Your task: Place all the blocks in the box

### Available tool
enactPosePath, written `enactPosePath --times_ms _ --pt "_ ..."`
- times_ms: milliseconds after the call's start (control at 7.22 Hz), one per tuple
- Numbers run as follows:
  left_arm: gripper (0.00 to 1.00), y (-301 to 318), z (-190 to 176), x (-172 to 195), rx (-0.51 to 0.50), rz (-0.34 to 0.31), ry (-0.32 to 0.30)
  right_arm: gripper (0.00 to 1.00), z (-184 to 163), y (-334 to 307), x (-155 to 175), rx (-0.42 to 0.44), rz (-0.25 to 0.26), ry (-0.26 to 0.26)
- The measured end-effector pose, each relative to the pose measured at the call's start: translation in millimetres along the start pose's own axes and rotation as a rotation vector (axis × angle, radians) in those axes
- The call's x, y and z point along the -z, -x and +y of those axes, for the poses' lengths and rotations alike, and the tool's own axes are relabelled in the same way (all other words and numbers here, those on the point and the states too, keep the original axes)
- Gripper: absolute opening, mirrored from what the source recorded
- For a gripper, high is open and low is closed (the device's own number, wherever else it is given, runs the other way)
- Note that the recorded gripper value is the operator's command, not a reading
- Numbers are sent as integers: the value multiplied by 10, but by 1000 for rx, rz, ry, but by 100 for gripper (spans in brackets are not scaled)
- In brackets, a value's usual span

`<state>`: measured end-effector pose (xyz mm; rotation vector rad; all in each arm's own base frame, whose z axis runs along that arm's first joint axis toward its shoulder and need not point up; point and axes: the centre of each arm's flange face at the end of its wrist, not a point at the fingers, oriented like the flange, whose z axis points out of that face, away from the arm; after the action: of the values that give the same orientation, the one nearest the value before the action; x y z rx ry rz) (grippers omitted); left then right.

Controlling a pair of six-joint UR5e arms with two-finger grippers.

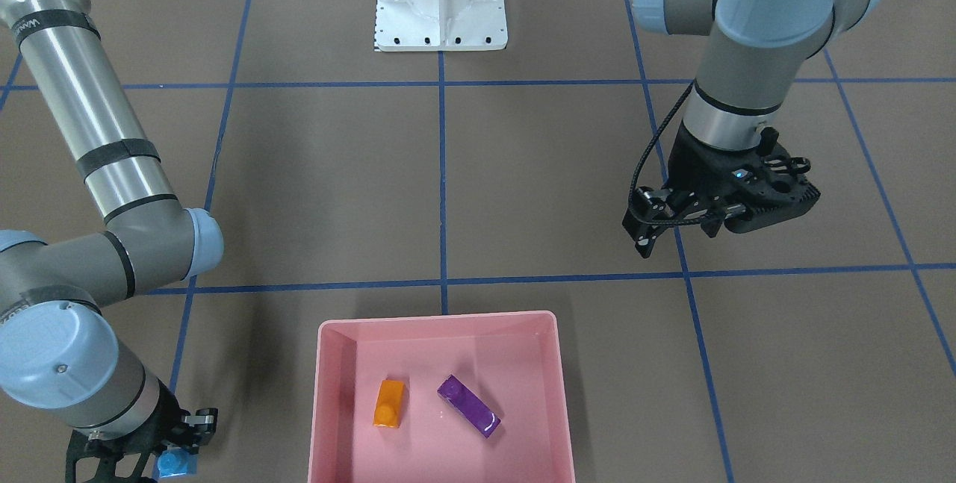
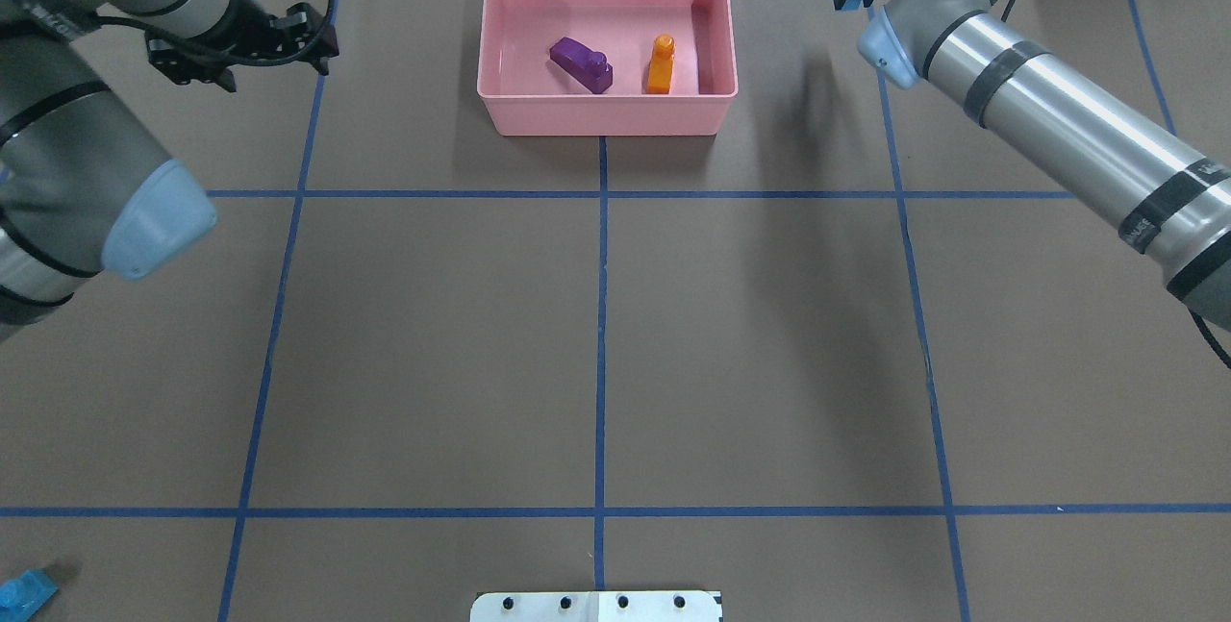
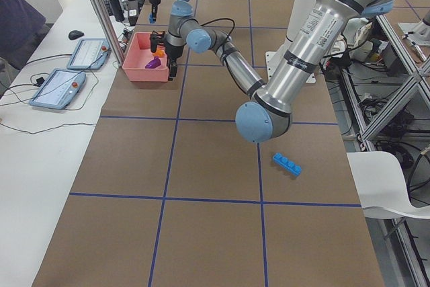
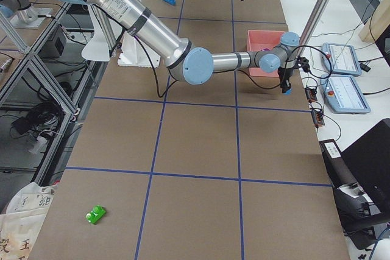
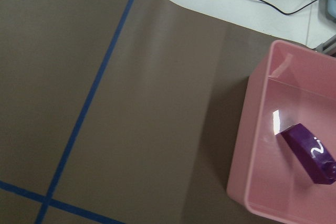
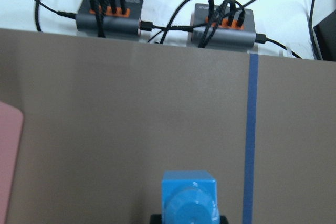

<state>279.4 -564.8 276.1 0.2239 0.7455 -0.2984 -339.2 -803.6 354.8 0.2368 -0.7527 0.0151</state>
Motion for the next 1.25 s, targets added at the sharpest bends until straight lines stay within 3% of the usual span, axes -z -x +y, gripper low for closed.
enactPosePath --times_ms 415,692,969,1108,1246 --pt "100 1211 367 4 -168 -49 83 0 -103 695 968 -66 -106 58" --pt "100 1856 626 -48 -280 -84 146 0 -25 1435 1072 -119 -122 63" --pt "100 2335 890 -111 -366 -111 191 0 155 2127 810 -124 -107 11" --pt "100 2557 1033 -117 -385 -108 191 16 236 2300 655 -136 -109 -26" --pt "100 2765 1172 -127 -393 -99 193 99 284 2385 568 -146 -109 -50"
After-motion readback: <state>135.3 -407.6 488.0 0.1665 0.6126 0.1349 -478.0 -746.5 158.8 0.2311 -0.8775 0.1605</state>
